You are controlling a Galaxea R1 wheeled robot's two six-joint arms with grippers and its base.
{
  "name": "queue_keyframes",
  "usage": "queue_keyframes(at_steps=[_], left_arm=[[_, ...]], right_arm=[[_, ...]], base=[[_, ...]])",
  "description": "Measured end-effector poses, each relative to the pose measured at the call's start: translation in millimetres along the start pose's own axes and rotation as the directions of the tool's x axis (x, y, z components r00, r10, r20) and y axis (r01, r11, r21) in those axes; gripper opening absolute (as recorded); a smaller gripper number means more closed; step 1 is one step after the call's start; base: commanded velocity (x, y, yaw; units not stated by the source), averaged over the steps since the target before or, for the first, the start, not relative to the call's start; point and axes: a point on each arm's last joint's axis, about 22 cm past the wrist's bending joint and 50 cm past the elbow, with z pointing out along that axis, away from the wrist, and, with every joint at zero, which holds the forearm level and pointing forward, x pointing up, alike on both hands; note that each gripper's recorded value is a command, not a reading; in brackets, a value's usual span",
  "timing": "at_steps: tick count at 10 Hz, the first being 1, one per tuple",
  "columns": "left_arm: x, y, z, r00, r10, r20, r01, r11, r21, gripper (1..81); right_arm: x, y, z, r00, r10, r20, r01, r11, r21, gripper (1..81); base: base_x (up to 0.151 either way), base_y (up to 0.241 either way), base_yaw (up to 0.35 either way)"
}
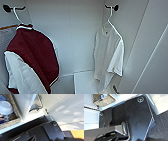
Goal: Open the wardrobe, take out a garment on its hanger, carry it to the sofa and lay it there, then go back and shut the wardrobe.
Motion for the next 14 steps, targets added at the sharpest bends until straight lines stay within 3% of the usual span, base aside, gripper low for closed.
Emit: queue_keyframes(at_steps=[3,7,11,14], left_arm=[[64.7,4.8,-11.6,0.998,0.052,-0.018,-0.053,0.998,-0.024,81.1],[119.4,18.0,-31.7,0.996,0.081,-0.024,-0.083,0.994,-0.069,81.1],[179.2,28.3,-73.2,0.995,0.087,-0.054,-0.093,0.989,-0.116,81.1],[226.7,25.6,-108.0,0.993,0.086,-0.083,-0.095,0.989,-0.117,81.1]], right_arm=[[0.6,-0.1,0.1,1.000,0.001,-0.001,-0.001,1.000,0.000,81.1],[5.0,3.2,0.1,1.000,0.003,-0.004,-0.003,1.000,-0.007,81.1],[6.5,6.2,3.3,1.000,0.001,-0.004,-0.001,1.000,-0.025,81.1],[4.6,5.7,7.3,1.000,-0.001,0.002,0.001,0.999,-0.038,81.1]], base=[[0.000,0.000,0.000],[0.000,0.000,0.000],[0.000,0.000,0.000],[0.000,0.000,0.000]])
